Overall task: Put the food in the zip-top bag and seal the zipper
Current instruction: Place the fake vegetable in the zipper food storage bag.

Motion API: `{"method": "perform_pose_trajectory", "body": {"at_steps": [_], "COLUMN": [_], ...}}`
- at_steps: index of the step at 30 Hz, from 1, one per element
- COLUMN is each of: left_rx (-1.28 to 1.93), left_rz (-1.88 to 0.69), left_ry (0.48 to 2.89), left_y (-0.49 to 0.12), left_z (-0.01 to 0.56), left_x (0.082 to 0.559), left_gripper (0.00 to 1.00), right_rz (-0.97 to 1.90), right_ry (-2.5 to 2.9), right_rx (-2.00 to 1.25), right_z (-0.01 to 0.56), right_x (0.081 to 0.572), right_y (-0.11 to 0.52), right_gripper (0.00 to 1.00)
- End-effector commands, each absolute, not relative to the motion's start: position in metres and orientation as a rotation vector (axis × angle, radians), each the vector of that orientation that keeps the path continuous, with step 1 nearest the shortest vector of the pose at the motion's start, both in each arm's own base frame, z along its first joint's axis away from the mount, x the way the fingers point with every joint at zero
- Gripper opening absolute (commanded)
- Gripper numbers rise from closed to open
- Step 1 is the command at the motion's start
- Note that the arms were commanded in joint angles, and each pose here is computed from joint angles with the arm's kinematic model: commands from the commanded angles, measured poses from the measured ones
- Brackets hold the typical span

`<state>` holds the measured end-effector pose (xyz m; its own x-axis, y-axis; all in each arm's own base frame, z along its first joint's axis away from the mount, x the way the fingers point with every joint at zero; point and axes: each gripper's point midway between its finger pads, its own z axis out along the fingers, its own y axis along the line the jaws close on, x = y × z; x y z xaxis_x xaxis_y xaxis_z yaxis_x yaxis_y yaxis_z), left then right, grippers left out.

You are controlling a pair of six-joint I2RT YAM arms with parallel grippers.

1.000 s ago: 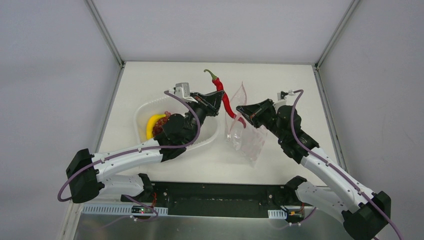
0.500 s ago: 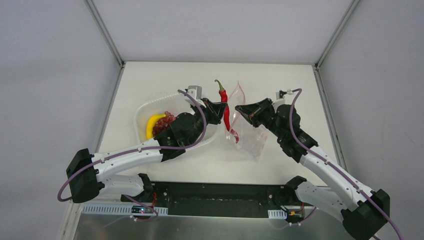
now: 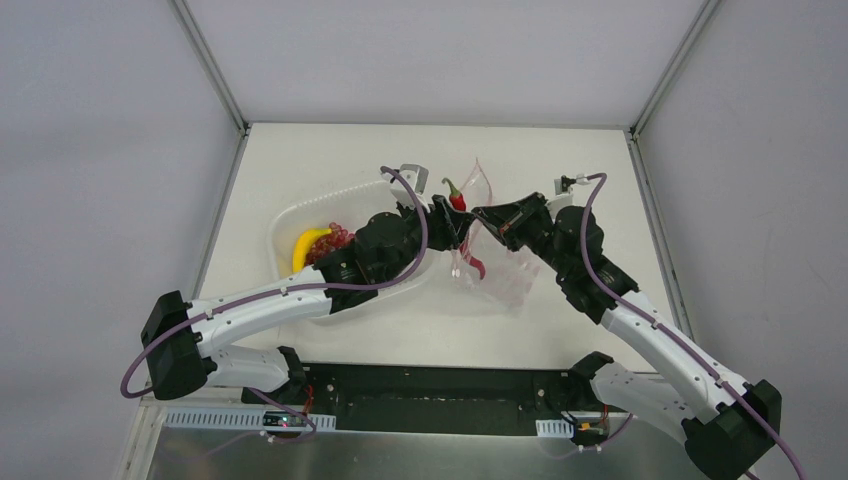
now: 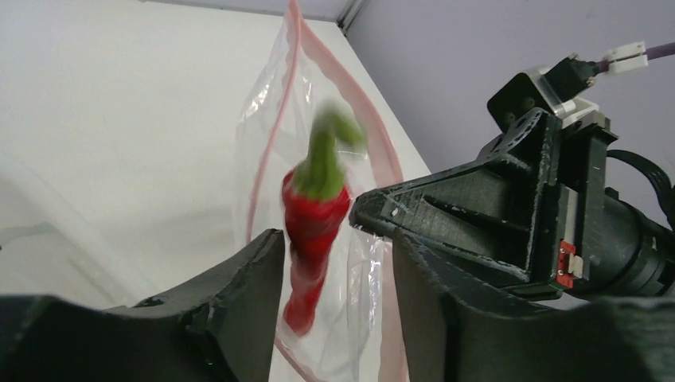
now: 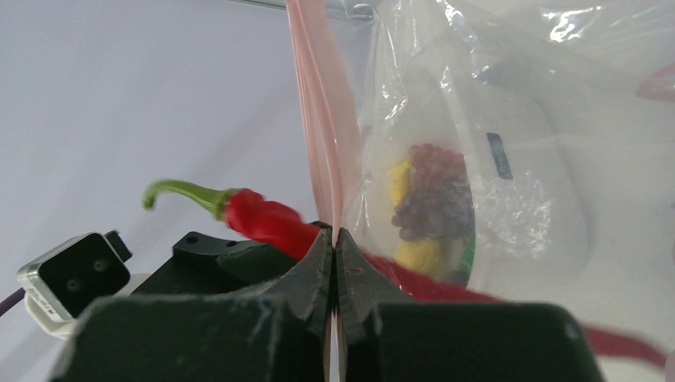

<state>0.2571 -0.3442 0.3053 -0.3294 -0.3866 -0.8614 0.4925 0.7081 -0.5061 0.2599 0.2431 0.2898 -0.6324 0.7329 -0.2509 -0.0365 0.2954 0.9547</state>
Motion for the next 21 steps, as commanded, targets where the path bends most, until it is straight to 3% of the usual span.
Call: {"method": "perform_pose_trajectory", "body": {"at_steps": [1,6,17,21], "left_rx": [0.096,0.129,0.098,0.157], "left_rz": [-0.908,-0.886,-0.66,-0.79], "left_ry": [1.657,1.626,1.732,1.837], "left_y": [-0.343,-0.331,-0.284,-0.297], "left_z": [0.326,0.342,0.331,0.315], "left_x": [0.255,0.25,0.255,0.255], "left_gripper": [0.58,0.74,0.8,0.8], "right_rz": [1.449,1.4,1.316,1.189], "right_ry": [1.742,1.737,1.769,1.895], "right_rx": [0.548,0.53,0.438,0.319], "right_z": [0.335,0.34,0.344,0.328], "right_x": [0.258,0.257,0.258,0.26], "right_y": [0.239,0.232,0.227,0.231], "right_gripper": [0.0,0.0,0.0,0.0]}}
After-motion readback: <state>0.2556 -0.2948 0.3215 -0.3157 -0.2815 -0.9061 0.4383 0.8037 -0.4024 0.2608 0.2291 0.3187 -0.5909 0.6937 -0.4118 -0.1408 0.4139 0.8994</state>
